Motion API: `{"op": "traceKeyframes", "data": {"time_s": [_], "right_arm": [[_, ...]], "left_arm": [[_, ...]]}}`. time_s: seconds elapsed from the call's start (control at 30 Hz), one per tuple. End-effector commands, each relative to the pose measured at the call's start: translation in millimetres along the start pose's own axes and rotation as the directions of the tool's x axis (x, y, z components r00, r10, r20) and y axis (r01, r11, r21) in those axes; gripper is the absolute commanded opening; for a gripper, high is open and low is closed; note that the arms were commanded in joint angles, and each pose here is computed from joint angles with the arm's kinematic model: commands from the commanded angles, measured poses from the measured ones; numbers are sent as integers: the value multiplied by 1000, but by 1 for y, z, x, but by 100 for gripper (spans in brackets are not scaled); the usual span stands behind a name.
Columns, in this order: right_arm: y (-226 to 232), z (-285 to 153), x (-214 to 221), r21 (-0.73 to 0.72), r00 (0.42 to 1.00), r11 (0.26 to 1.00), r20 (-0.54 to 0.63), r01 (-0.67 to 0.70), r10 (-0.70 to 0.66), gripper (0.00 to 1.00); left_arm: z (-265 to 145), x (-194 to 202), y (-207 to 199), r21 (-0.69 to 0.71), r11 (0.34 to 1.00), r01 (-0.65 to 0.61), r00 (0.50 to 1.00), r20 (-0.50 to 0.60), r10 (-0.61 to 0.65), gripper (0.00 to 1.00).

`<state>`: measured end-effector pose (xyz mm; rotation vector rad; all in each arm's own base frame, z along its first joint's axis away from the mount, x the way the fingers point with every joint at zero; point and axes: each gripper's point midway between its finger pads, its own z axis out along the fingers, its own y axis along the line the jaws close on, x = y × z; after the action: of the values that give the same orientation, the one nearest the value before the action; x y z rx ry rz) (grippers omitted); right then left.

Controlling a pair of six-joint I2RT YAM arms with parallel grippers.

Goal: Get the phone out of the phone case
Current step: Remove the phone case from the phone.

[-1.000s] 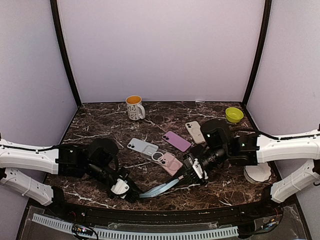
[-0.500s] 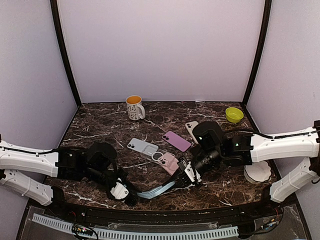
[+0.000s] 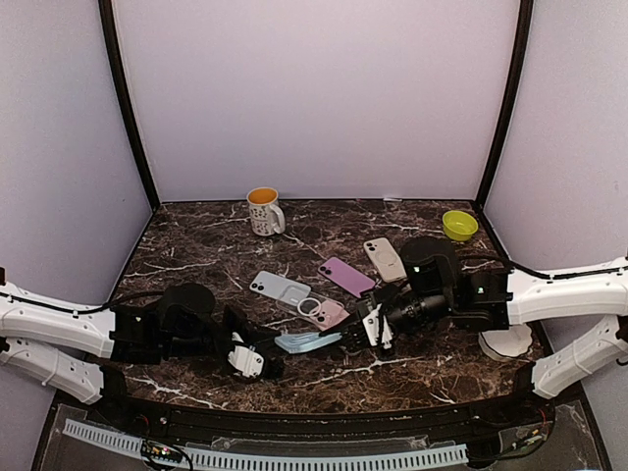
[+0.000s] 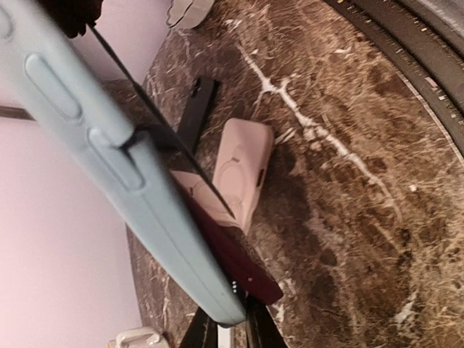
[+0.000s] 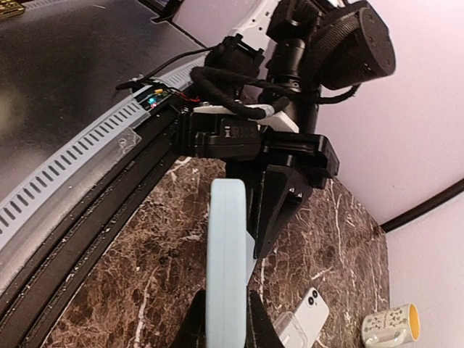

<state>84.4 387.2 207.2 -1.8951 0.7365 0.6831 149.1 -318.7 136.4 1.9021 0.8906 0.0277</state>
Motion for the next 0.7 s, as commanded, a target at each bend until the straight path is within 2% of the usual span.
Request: {"op": "traceKeyframes", "data": {"time_s": [0.0,0.13,0.27,0.43,0.5,0.57,0.6,0.67], "right_arm": [[-11,-1,-32,39,989,998,138,-58,52,0],[-21,-4,-25,77,986,990,132,-117,106,0],[-27,-9,-22,78,976,982,149,-175,162,0],[-33,-13,-19,99,979,981,137,-168,154,0],[-39,-18,-19,139,984,979,123,-148,131,0],[-48,-25,-18,188,988,974,108,-131,112,0],[-52,-29,-18,205,990,971,97,-121,103,0],[-59,-36,-18,239,993,965,75,-105,89,0]], "left_arm": [[-36,-19,108,-459,888,-37,999,9,46,0],[-43,-20,115,-499,865,-40,998,13,54,0],[-61,-21,130,-582,812,-48,998,8,65,0],[-57,-20,123,-562,824,-74,996,-3,87,0],[-55,-20,119,-543,837,-65,997,3,80,5],[-53,-19,113,-511,857,-60,997,7,74,17],[-52,-19,111,-498,866,-53,997,14,69,28],[-51,-15,109,-480,877,-36,999,7,45,42]]}}
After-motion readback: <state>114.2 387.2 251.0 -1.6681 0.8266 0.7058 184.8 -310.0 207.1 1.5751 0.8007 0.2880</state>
